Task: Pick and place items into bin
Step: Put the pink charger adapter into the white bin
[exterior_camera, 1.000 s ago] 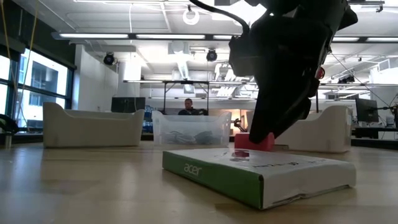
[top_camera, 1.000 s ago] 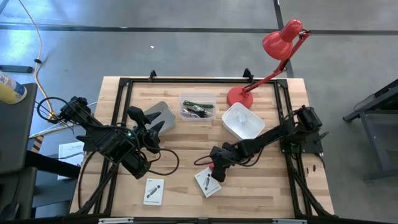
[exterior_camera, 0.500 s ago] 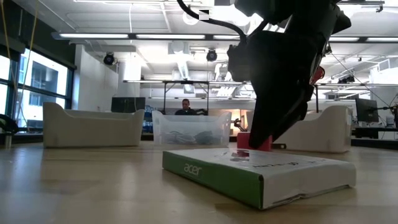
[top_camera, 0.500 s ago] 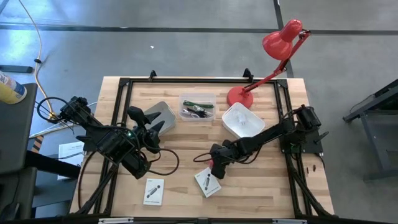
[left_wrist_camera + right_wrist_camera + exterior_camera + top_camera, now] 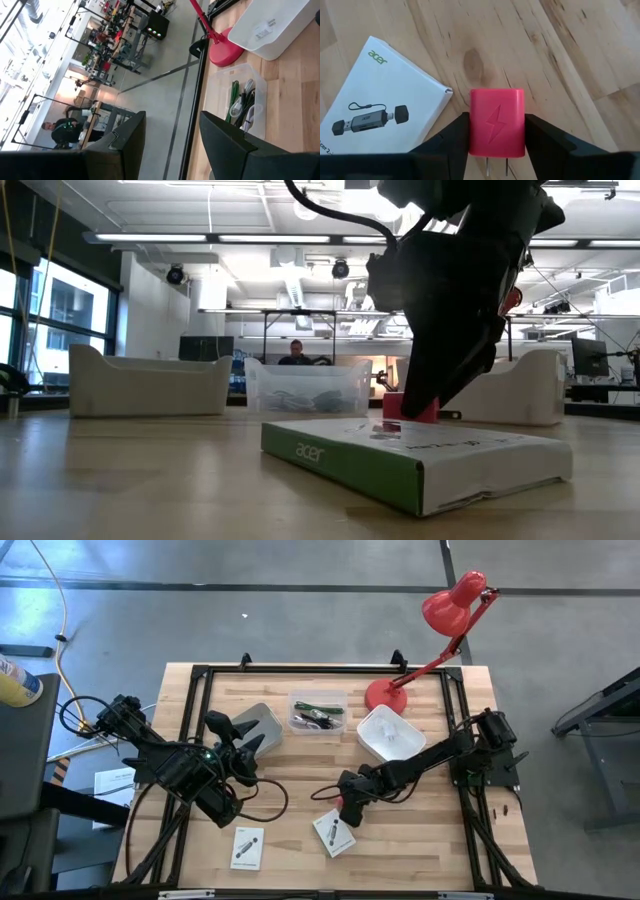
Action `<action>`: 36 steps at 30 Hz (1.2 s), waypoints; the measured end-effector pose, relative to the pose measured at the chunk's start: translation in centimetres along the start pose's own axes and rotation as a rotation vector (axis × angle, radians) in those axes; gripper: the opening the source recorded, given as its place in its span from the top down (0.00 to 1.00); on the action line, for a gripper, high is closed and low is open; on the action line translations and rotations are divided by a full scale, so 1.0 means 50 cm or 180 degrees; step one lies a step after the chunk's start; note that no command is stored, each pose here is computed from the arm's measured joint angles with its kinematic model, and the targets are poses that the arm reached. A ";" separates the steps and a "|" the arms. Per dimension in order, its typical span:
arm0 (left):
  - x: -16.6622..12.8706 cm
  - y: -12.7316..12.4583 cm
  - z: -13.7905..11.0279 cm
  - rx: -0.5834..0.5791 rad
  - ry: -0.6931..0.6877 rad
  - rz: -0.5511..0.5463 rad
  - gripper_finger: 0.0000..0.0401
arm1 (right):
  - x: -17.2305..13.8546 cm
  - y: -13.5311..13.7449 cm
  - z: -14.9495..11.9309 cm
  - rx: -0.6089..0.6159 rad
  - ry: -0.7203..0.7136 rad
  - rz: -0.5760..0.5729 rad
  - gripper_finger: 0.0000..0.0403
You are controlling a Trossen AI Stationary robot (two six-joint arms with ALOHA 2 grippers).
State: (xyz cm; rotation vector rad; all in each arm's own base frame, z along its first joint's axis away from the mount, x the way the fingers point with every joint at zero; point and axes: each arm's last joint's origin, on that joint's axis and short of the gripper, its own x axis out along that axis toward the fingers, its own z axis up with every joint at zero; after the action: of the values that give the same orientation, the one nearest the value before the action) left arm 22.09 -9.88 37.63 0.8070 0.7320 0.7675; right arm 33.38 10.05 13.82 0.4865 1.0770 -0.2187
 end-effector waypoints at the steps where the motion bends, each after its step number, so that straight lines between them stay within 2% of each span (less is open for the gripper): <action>1: 0.000 0.000 0.000 0.0000 0.0000 -0.0001 0.57 | 0.000 0.000 0.000 0.0001 0.0000 0.0000 0.60; 6: 0.000 0.000 0.000 0.0000 0.0000 -0.0001 0.57 | 0.000 0.000 0.000 0.0003 0.0000 0.0002 0.61; 13: 0.000 0.000 0.000 0.0000 0.0000 -0.0001 0.57 | 0.001 -0.002 -0.002 0.0003 0.0040 -0.0022 0.56; 23: 0.000 0.000 0.000 0.0000 0.0001 -0.0002 0.57 | 0.001 -0.001 -0.001 -0.0004 0.0023 -0.0008 0.60; 30: 0.000 0.000 0.000 -0.0001 0.0001 -0.0002 0.57 | 0.001 -0.001 -0.001 -0.0004 0.0019 -0.0007 0.52; 36: 0.000 0.000 0.000 -0.0002 0.0001 -0.0002 0.57 | 0.001 -0.001 -0.001 -0.0005 0.0011 -0.0008 0.51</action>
State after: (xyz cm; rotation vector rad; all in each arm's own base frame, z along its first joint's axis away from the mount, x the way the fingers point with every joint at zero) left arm 22.09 -9.89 37.63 0.8061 0.7322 0.7672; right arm 33.34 10.03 13.74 0.4843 1.0812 -0.2193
